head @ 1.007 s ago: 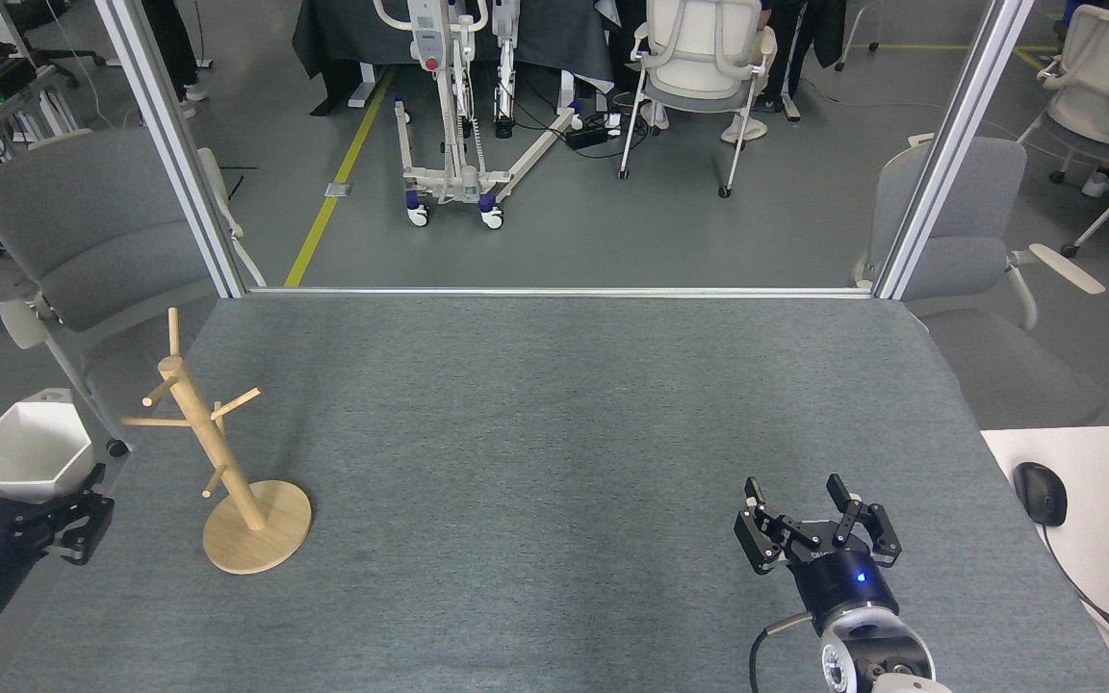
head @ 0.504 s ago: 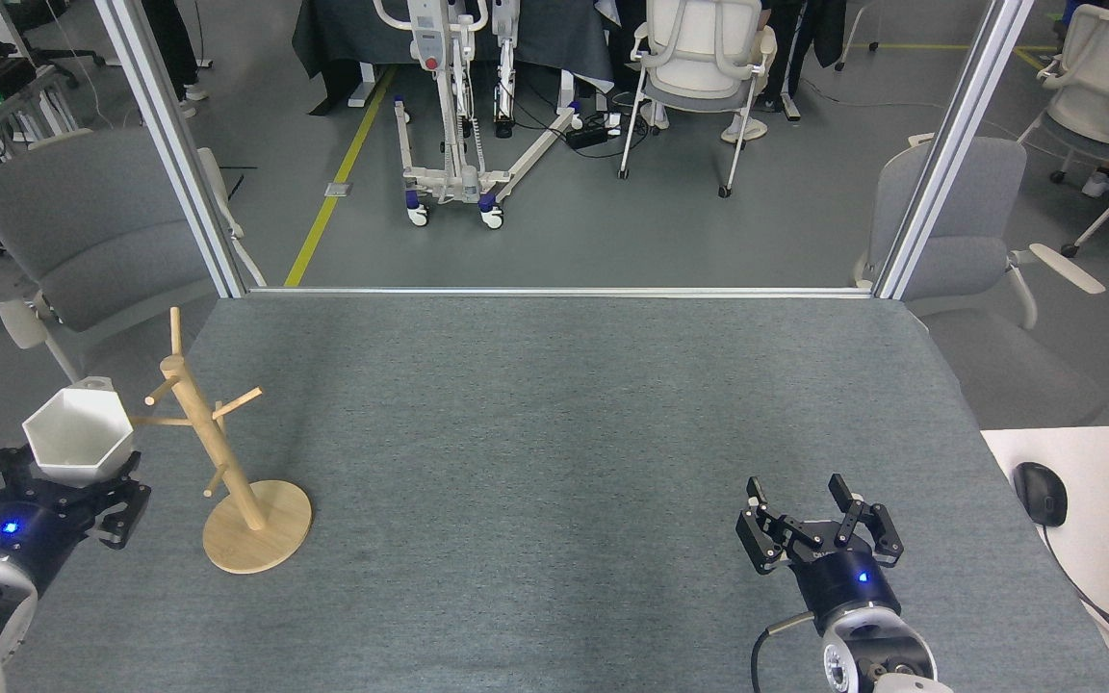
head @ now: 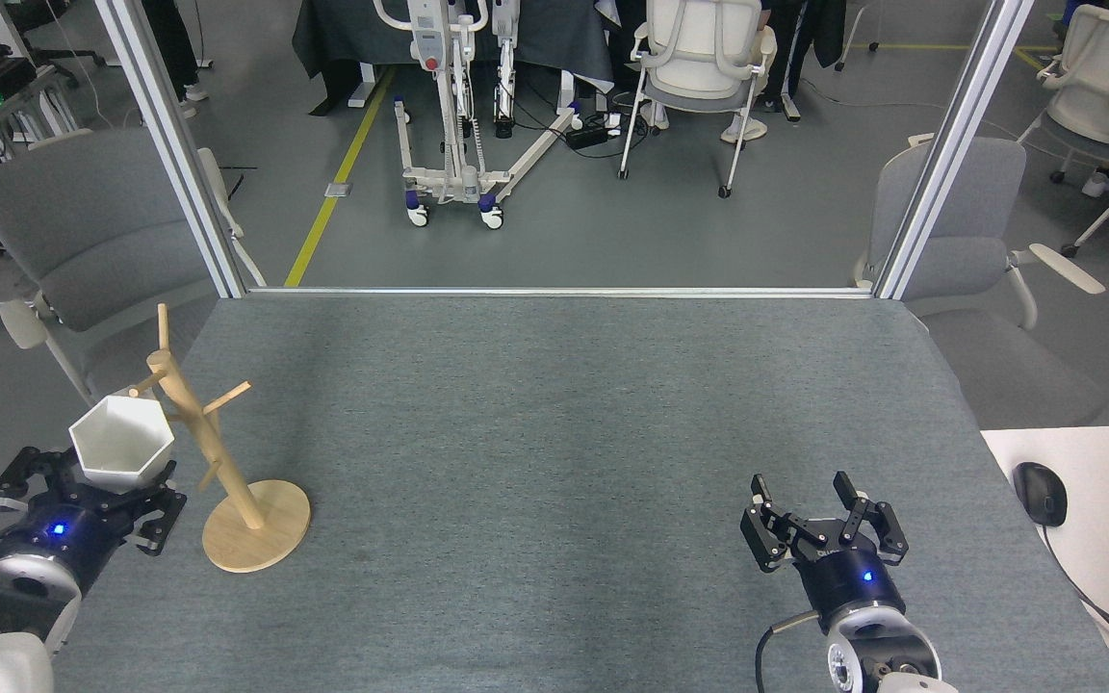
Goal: Hang cup on storage rack
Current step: 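Raise the cup with the left gripper toward the wooden stand's pegs, then hook the cup handle onto a peg of the wooden stand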
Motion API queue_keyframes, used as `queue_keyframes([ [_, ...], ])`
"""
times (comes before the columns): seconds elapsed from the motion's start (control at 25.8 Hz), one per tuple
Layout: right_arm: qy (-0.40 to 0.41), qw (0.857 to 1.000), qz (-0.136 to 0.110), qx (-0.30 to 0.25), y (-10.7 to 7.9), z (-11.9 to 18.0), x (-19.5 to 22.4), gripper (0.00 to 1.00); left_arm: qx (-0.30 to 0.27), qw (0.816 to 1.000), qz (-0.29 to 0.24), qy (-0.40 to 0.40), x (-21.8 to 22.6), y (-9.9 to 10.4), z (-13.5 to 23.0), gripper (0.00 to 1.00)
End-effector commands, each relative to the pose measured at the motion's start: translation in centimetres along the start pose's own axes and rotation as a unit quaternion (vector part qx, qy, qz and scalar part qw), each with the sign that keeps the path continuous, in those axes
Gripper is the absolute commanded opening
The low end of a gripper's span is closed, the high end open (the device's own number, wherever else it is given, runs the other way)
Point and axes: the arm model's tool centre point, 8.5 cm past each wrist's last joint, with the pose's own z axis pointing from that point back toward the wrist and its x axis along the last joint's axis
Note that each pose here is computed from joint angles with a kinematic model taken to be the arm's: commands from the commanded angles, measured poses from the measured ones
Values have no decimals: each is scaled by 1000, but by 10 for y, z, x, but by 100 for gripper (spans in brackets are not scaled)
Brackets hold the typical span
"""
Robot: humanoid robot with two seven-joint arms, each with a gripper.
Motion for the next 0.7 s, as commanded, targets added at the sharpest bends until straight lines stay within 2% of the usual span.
queue_keyframes([
  [0.0,-1,1000,-1,0,0,0,1,100,-7,1000,2,-4,3,-4,-2,0],
  [0.27,-1,1000,-3,0,0,0,3,100,-13,1000,4,-9,6,-10,-2,0],
  [0.31,-1,1000,-2,1,1,0,3,100,-14,1000,3,-13,9,-10,-3,9],
  [0.39,-1,1000,-2,1,1,0,3,100,-12,1000,-1,-20,15,-8,-5,20],
  [0.43,-1,1000,-3,1,1,0,3,100,-12,1000,-1,-20,15,-8,-5,38],
  [0.46,-1,1000,-3,1,1,0,3,100,-12,1000,-1,-17,14,-8,-4,62],
  [0.5,-2,1000,-3,1,1,0,4,100,-10,1000,1,-13,13,-8,-5,74],
  [0.54,-2,1000,-3,1,1,0,4,100,-6,1000,2,-7,12,-7,-5,79],
  [0.58,-2,1000,-3,1,1,0,4,100,-4,1000,4,-3,12,-7,-5,90],
  [0.62,-2,1000,-3,1,1,0,4,100,-3,1000,6,-1,12,-7,-5,96],
  [0.66,-1,1000,-3,1,1,0,4,100,-4,1000,6,0,12,-7,-5,97],
])
